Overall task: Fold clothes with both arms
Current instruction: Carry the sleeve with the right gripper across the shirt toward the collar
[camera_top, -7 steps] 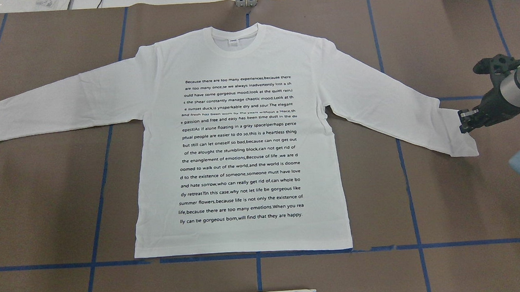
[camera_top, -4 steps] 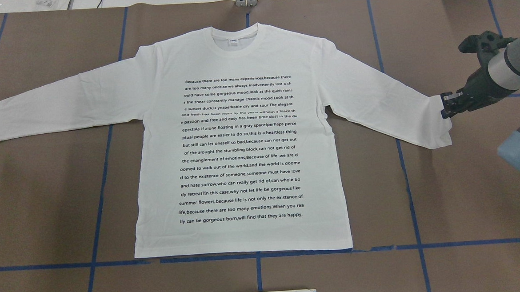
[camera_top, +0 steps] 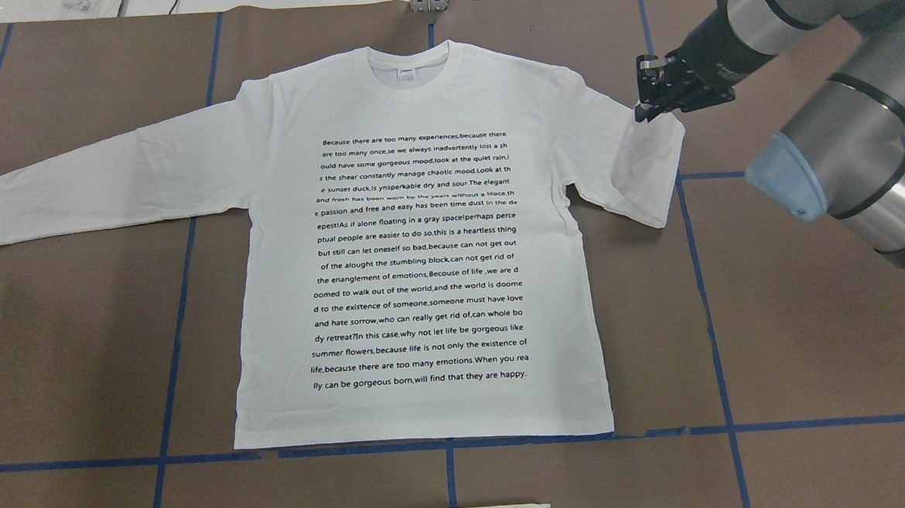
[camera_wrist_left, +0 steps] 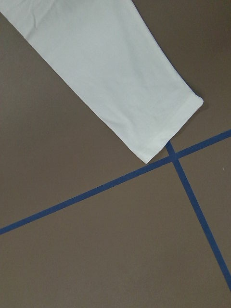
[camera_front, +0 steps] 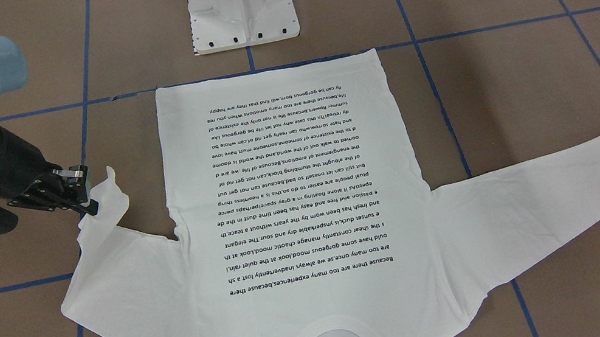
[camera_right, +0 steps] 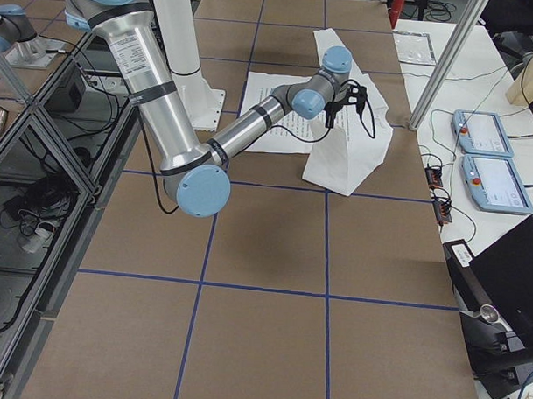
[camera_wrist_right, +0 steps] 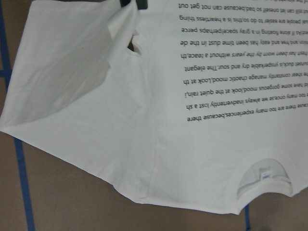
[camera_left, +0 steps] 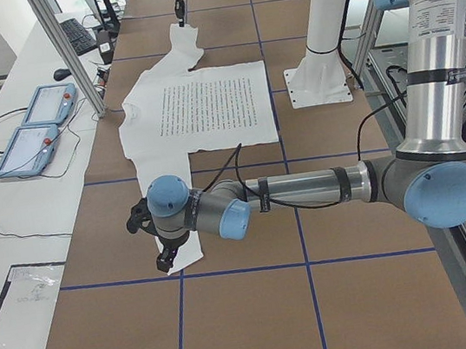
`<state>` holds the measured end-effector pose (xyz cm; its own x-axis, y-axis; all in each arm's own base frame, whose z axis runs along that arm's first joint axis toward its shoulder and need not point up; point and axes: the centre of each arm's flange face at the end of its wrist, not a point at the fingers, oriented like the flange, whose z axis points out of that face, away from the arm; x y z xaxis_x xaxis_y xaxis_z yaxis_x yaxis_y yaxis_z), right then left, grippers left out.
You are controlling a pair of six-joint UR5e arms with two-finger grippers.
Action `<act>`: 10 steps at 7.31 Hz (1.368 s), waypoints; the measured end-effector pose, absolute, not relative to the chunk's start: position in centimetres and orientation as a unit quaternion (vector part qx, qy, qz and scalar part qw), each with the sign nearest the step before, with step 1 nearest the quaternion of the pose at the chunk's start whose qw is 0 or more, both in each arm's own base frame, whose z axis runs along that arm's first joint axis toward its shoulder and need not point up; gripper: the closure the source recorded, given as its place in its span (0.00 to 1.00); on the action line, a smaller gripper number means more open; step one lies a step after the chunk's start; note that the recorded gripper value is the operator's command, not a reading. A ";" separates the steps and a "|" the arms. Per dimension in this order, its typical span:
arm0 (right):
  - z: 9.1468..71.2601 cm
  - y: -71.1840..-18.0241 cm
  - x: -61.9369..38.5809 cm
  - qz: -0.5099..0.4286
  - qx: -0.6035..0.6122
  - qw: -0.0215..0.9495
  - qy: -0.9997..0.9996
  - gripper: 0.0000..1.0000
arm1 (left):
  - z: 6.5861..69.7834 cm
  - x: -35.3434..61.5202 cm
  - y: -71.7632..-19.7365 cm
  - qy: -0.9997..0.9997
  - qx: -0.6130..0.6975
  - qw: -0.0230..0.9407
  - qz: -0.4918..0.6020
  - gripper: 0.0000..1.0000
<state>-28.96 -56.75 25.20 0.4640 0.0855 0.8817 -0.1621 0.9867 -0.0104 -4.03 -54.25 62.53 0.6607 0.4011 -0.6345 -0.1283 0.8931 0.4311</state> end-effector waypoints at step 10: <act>1.3 -57.2 -57.0 0.008 0.098 0.850 -0.518 1.00 | 63.2 -5.5 -53.6 0.382 0.178 0.897 0.133 0.00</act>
